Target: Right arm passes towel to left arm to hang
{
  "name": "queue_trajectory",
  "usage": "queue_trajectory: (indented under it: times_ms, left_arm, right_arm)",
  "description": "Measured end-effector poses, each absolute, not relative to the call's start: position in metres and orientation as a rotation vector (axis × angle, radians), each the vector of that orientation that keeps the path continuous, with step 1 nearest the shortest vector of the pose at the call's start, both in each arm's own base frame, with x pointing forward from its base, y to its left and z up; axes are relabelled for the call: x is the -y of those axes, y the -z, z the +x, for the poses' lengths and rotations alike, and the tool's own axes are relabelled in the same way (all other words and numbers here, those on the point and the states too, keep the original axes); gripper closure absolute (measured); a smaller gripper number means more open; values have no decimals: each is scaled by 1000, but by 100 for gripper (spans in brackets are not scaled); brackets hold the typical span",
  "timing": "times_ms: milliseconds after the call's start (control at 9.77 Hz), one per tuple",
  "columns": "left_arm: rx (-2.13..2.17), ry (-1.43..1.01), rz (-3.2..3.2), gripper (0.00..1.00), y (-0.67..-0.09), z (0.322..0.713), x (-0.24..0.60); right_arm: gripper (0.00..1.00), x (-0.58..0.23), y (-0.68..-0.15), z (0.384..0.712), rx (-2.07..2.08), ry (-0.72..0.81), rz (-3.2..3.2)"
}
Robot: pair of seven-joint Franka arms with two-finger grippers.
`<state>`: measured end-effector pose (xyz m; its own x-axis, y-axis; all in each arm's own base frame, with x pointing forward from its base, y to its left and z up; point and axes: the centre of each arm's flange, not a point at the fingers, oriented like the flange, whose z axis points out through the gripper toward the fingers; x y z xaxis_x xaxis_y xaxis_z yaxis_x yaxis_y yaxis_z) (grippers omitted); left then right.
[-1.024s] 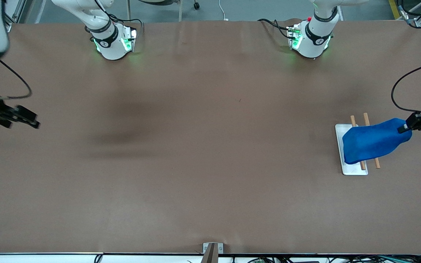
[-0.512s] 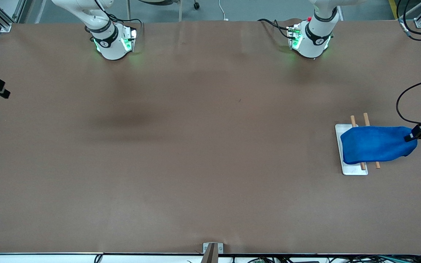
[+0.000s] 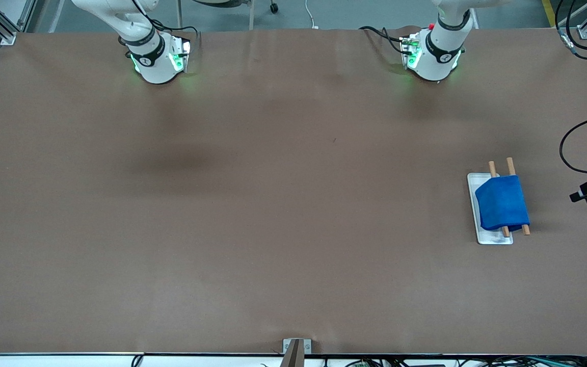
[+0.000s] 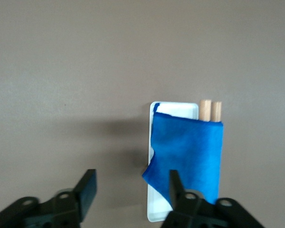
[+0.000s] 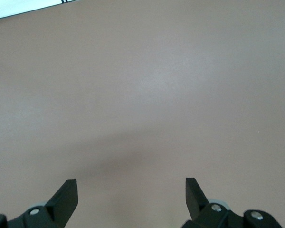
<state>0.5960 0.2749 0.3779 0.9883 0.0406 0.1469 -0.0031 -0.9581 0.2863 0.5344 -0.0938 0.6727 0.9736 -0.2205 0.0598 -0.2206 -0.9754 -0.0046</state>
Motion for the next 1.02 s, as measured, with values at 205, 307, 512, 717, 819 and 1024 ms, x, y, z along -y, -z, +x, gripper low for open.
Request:
queue_trajectory:
  times_ms: [205, 307, 512, 717, 819, 1024]
  left_arm:
    - [94, -188, 2930, 0, -418, 610, -230]
    - [170, -210, 2955, 0, -444, 614, -205]
    - [288, -257, 2995, 0, -497, 610, -154]
    - [323, -233, 3049, 0, -548, 594, -83]
    - [315, -217, 3053, 0, -568, 583, -50]
    - [237, -168, 3046, 0, -599, 558, -13]
  right_arm:
    - [0, 91, -676, 537, 334, -106, 3110]
    - [0, 90, -677, 537, 324, -107, 3101]
    - [0, 87, -678, 537, 301, -105, 3097]
    - [0, 88, -677, 537, 285, -101, 3098]
    - [0, 88, -677, 537, 286, -97, 3098]
    - [0, 89, -676, 537, 289, -90, 3098]
